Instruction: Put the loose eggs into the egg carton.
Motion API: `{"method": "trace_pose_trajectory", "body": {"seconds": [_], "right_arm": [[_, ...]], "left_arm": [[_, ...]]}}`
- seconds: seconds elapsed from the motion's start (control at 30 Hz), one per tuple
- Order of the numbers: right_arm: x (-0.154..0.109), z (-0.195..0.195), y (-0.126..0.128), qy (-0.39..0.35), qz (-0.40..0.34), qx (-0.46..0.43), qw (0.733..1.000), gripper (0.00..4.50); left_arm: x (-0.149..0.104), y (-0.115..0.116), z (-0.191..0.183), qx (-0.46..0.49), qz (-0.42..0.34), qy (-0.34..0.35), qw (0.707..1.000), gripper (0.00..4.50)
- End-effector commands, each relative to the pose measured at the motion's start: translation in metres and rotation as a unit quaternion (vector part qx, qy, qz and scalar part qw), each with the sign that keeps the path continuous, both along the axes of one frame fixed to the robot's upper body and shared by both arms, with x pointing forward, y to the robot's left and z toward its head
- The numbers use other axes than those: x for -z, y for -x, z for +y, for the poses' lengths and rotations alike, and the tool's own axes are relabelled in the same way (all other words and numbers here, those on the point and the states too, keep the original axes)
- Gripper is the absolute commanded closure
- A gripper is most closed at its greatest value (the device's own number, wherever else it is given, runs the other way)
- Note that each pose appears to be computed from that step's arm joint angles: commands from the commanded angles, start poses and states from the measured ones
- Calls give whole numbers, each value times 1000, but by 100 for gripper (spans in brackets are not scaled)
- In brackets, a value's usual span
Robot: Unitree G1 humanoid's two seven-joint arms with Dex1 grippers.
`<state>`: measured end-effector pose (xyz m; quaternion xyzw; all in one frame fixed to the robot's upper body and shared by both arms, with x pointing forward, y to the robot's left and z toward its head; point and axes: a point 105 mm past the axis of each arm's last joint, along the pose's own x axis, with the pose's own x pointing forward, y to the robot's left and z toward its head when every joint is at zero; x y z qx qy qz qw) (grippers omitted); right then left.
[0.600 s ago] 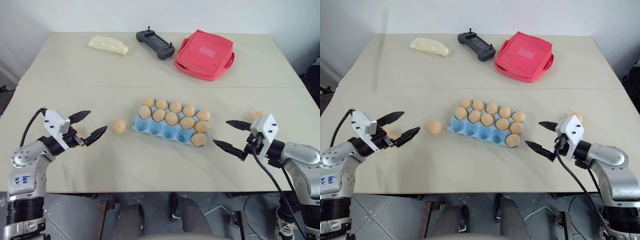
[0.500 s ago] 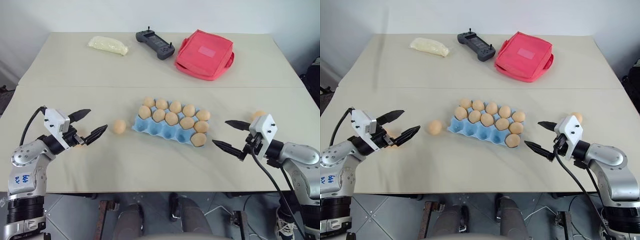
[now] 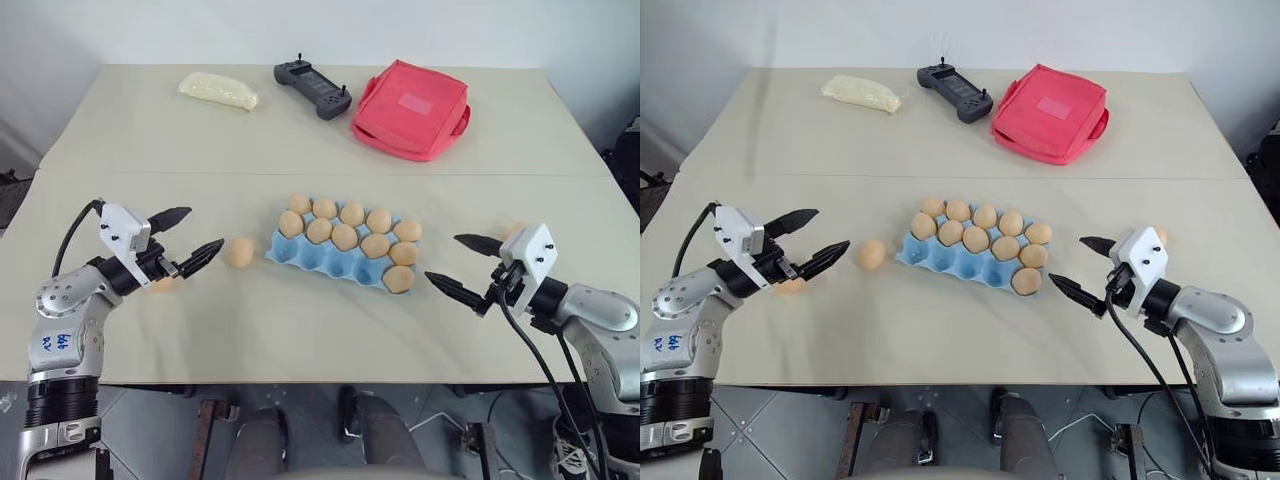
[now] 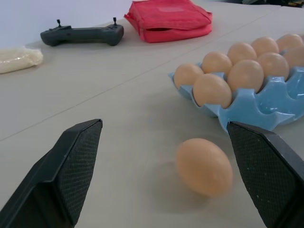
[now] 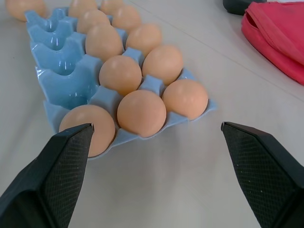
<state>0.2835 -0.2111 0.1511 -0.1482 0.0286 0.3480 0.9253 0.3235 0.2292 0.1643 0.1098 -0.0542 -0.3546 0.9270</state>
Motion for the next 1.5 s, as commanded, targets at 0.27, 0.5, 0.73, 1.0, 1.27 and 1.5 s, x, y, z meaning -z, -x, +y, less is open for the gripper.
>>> {"method": "trace_pose_trajectory", "body": {"seconds": [0.27,0.5,0.73,1.0,1.27,1.5], "right_arm": [[-14,-49,29,-6,-12,153,988,0],[-26,-89,-3,-44,-48,301,952,0],[-25,-120,-47,-87,-51,391,915,0],[-11,-115,-91,-140,2,378,915,0],[10,-105,-115,-130,46,364,921,0],[17,-103,-125,-125,54,369,919,95]], "left_arm": [[-7,-10,-21,46,-1,4,999,4],[-11,-12,-30,57,-11,8,998,4],[-14,-6,-37,57,-26,10,998,4],[-13,6,-33,34,-36,15,999,4],[-4,23,-35,49,-6,20,999,4],[6,38,-35,79,40,21,996,0]]}}
